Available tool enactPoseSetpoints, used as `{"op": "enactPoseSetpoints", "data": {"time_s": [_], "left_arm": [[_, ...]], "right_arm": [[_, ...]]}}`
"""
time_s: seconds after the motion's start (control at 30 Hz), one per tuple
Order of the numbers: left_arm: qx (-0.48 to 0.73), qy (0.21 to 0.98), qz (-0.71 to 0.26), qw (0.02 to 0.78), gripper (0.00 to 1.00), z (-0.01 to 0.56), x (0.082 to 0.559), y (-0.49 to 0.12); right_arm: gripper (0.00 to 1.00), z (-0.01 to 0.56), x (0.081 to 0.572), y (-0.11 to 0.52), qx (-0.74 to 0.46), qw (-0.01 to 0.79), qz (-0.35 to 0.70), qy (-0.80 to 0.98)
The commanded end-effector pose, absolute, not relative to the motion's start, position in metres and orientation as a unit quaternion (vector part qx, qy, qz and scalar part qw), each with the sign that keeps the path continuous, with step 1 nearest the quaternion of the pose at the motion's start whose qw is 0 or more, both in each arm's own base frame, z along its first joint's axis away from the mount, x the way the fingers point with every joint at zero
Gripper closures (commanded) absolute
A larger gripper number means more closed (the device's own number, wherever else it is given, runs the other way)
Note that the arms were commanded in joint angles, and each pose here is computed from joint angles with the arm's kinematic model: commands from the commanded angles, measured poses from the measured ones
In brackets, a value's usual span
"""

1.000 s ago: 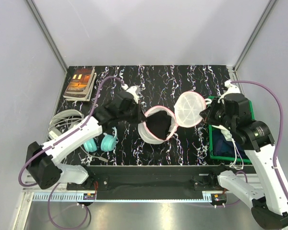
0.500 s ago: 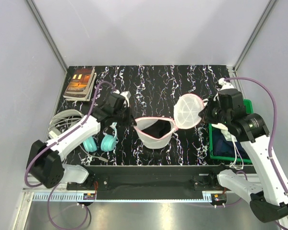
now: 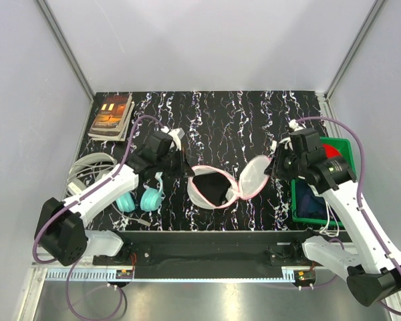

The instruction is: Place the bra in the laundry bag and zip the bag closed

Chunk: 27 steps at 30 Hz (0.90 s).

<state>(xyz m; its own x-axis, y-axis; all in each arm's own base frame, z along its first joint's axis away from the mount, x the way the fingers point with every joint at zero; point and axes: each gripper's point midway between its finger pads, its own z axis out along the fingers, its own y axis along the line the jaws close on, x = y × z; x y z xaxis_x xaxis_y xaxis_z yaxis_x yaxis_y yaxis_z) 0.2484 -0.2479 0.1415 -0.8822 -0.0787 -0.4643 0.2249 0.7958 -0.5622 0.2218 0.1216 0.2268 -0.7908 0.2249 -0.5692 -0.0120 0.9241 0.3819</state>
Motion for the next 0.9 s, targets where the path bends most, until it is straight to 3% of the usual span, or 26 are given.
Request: {"op": "enactPoseSetpoints", "data": {"time_s": [0.0,0.03,0.17,0.3,0.43,0.57,0.6,0.67,0.87], "left_arm": [[0.069,0.889,-0.355,0.283,1.0,0.172,0.255,-0.257],[0.072,0.89,-0.359,0.272,1.0,0.169,0.253,-0.26],[0.072,0.889,-0.367,0.263,1.0,0.164,0.25,-0.262],[0.075,0.886,-0.371,0.267,1.0,0.167,0.249,-0.263],[0.077,0.885,-0.374,0.265,1.0,0.168,0.248,-0.264],[0.074,0.885,-0.375,0.265,1.0,0.169,0.247,-0.263],[0.073,0.886,-0.375,0.263,1.0,0.167,0.247,-0.263],[0.073,0.886,-0.375,0.262,1.0,0.166,0.245,-0.262],[0.075,0.886,-0.377,0.258,1.0,0.165,0.242,-0.262]], "right_arm": [[0.64,0.248,0.215,0.12,0.053,0.335,0.195,0.92],[0.52,0.251,0.21,0.116,0.052,0.33,0.184,0.924],[0.34,0.269,0.205,0.105,0.05,0.332,0.159,0.929],[0.33,0.277,0.201,0.14,0.005,0.294,0.232,0.927],[0.33,0.258,0.204,0.217,-0.037,0.259,0.324,0.909],[0.38,0.229,0.22,0.265,-0.039,0.261,0.334,0.905],[0.53,0.223,0.228,0.273,-0.033,0.275,0.344,0.897],[0.64,0.212,0.233,0.284,-0.006,0.27,0.365,0.891],[0.66,0.159,0.228,0.31,0.013,0.245,0.376,0.894]]}}
